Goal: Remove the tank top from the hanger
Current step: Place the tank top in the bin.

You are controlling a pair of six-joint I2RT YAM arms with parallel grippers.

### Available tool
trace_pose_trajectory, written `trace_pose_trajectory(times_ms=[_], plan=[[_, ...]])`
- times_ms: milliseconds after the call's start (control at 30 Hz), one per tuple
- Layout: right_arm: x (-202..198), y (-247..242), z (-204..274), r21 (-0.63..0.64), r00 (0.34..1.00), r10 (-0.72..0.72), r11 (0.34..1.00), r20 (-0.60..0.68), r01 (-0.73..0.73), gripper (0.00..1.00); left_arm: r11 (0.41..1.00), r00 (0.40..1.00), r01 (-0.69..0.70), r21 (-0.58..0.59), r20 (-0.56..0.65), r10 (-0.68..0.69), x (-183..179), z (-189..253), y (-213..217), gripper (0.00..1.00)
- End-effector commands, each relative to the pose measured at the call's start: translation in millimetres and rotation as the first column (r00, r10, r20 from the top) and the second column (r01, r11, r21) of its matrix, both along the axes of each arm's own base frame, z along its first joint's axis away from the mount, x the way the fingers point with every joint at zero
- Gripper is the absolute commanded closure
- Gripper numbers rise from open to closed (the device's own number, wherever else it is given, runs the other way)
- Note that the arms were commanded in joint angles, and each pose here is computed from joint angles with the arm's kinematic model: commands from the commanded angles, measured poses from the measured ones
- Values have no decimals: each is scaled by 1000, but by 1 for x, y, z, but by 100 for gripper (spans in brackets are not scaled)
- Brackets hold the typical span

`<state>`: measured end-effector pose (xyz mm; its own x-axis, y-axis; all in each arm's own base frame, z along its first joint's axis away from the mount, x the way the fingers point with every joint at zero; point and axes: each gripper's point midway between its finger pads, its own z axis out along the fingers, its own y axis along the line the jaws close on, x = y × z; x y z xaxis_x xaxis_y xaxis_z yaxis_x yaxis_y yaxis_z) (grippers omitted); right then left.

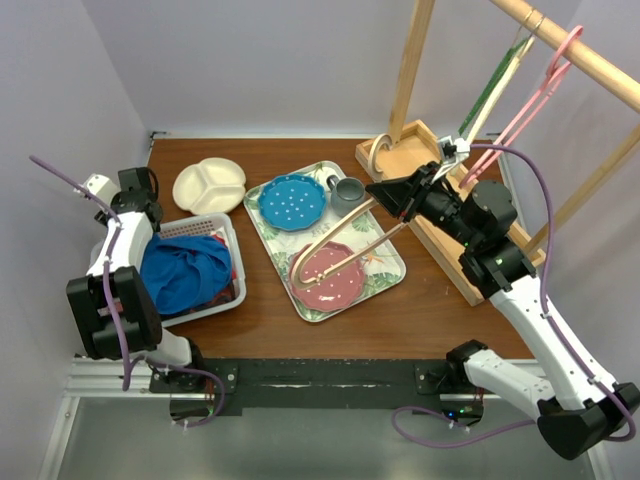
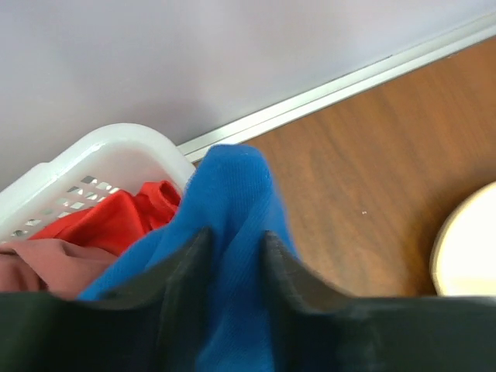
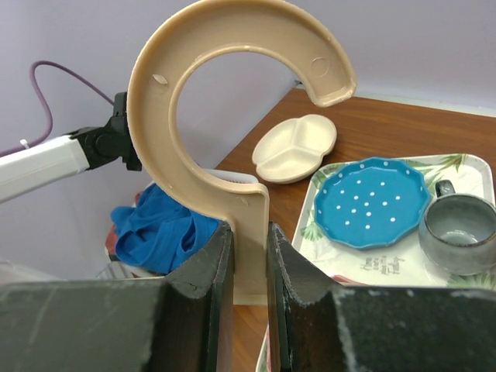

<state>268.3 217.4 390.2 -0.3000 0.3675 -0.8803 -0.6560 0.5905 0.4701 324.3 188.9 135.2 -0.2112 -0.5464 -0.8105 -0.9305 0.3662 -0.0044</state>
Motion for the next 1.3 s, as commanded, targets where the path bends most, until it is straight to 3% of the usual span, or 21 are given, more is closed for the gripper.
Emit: trace_pose_trajectory(times_ms=[0,33,67,267,500,733,900,967,1067,1167,1200,1267], plan=[[-6,-3,24,18,998,-3,1000,70,2,100,999,993,-7,45,121,1,5,28,6,79],[-7,-3,25,18,997,-3,1000,71,2,100,998,993,-27,54,117,21,1,30,8,97],[-7,-3,25,16,997,-3,1000,73,2,100,997,991,-58,51,124,51,-7,37,8,100],[-5,-3,21,12,998,-3,1000,68,2,100,987,964,-153,45,226,139,-43,83,2,100],[-3,3,15,17,999,20,1000,48,-21,100,972,933,-230,-48,274,235,-91,80,-17,100],[-1,3,6,6,999,20,1000,27,-20,100,909,896,-393,-138,164,413,-154,5,-37,100],[0,2,4,4,1000,10,1000,15,-10,100,871,892,-379,-314,128,434,-146,-54,-63,100],[1,1,8,2,1000,3,1000,26,-3,100,838,889,-416,-352,35,456,-152,-79,-73,100],[-2,-3,9,-8,1000,-11,1000,24,11,100,836,883,-455,-306,-29,469,-155,-82,-67,91],[-3,-6,12,-9,999,-25,1000,34,26,100,845,870,-475,-247,14,493,-153,-52,-54,75],[-3,-7,11,-12,999,-28,1000,27,29,100,852,871,-469,-233,38,490,-151,-42,-50,60],[-1,-10,11,-7,998,-54,998,29,54,100,887,886,-415,-200,134,445,-139,-7,-41,43]])
